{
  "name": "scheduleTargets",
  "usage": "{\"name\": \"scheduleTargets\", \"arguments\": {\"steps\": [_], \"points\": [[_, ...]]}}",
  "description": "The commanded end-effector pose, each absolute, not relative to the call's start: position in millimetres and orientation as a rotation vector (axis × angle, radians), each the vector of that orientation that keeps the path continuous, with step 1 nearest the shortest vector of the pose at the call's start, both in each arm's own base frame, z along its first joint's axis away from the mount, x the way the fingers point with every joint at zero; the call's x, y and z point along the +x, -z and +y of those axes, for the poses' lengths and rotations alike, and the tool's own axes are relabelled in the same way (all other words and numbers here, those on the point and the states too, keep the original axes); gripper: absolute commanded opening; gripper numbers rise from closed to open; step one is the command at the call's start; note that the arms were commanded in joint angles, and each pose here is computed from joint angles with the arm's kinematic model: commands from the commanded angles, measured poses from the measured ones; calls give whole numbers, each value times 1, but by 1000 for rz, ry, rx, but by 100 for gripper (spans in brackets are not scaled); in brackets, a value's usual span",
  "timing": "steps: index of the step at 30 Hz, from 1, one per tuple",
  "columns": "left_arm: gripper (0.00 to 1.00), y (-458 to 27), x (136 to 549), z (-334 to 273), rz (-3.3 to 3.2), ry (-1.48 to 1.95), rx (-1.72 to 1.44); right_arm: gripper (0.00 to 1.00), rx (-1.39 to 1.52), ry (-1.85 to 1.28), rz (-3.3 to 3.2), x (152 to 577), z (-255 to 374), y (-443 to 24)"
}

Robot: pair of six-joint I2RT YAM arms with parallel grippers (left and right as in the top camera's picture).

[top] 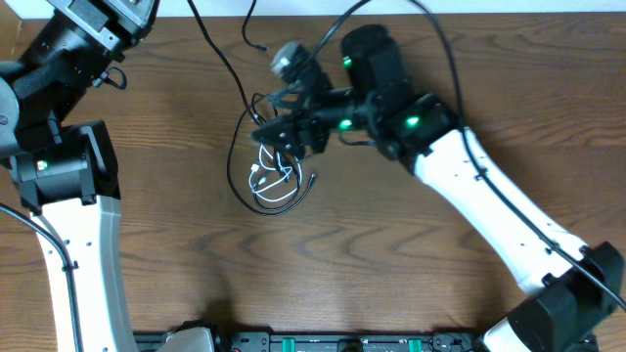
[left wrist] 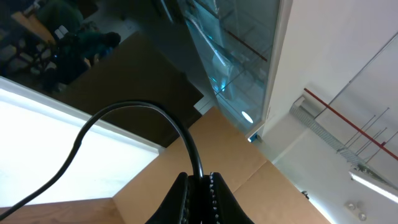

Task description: Untangle cables

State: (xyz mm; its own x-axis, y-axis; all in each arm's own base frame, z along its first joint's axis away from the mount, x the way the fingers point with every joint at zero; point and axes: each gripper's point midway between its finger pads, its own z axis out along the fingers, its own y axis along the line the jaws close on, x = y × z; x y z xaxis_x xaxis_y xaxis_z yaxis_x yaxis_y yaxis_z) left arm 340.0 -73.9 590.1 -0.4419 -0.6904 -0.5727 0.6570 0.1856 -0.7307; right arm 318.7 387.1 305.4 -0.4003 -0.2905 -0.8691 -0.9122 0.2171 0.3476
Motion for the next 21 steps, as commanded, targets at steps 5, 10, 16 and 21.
{"name": "scheduleTargets", "arguments": {"steps": [5, 10, 16, 21], "points": [[7, -596, 333, -78, 1339, 1525, 4, 73, -1080, -1044, 1939, 345, 408, -250], [7, -595, 333, -78, 1340, 1513, 18, 45, -1059, -1002, 1947, 356, 411, -240], [7, -559, 355, -76, 1472, 1438, -31, 1, -891, -1024, 2006, 367, 400, -258], [7, -479, 395, -55, 1704, 1245, -245, 1, -746, -914, 2051, 383, 355, -298]]}}
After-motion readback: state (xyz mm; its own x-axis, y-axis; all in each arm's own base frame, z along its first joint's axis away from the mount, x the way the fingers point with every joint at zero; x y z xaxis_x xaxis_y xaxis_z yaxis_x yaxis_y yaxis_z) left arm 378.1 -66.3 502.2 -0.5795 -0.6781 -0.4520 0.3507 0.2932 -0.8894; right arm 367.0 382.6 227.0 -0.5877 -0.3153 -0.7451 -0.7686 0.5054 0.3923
